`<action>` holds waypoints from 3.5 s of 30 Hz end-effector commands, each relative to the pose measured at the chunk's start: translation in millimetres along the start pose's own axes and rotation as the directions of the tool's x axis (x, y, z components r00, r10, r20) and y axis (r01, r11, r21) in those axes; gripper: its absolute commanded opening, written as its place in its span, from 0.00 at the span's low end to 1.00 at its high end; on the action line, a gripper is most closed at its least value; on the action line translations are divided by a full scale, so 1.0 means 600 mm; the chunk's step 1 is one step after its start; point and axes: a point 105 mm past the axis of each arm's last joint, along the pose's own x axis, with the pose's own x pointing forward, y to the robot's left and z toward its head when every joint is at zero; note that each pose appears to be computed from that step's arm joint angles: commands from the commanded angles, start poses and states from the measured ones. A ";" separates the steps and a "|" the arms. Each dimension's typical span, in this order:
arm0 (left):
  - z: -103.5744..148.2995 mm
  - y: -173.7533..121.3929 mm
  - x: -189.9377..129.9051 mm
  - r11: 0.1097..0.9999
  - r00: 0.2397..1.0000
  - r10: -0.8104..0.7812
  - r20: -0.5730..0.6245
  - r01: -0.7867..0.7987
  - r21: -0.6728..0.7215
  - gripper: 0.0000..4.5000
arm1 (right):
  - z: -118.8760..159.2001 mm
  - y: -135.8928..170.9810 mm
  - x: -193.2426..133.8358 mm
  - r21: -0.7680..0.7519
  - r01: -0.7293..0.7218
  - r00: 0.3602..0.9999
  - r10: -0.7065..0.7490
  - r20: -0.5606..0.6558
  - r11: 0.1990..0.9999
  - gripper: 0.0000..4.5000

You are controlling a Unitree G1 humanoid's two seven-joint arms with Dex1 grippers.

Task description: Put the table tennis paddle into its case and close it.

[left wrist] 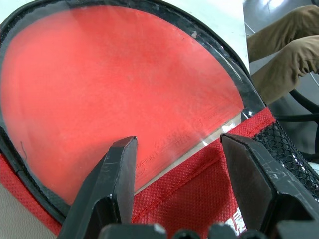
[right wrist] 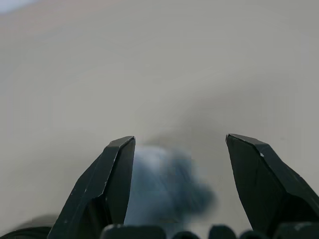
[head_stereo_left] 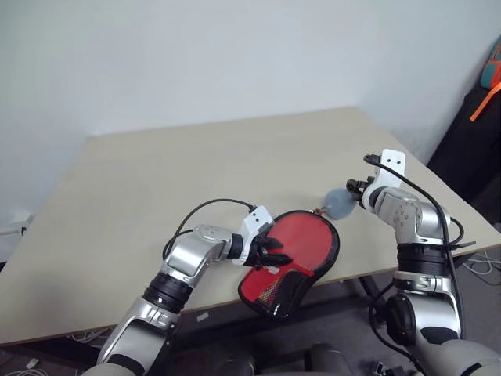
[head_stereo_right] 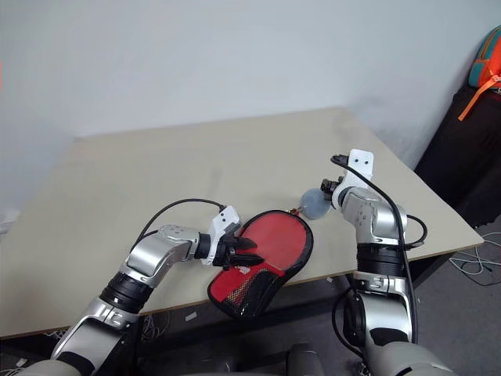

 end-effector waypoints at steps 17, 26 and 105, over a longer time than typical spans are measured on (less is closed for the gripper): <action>-0.128 0.020 0.039 0.986 0.993 0.014 -0.115 -0.033 -0.165 0.62 | -0.039 0.010 -0.024 -0.175 -0.353 0.909 0.292 -0.299 0.919 0.70; -0.156 0.030 0.048 0.982 0.993 0.024 -0.111 -0.044 -0.181 0.62 | -0.068 -0.001 -0.008 -0.395 -0.401 0.899 0.270 -0.345 0.827 0.70; -0.186 0.026 0.064 0.984 0.988 -0.040 -0.148 0.013 -0.179 0.62 | -0.279 0.093 -0.329 -0.297 -0.891 0.436 0.462 -0.772 0.343 0.02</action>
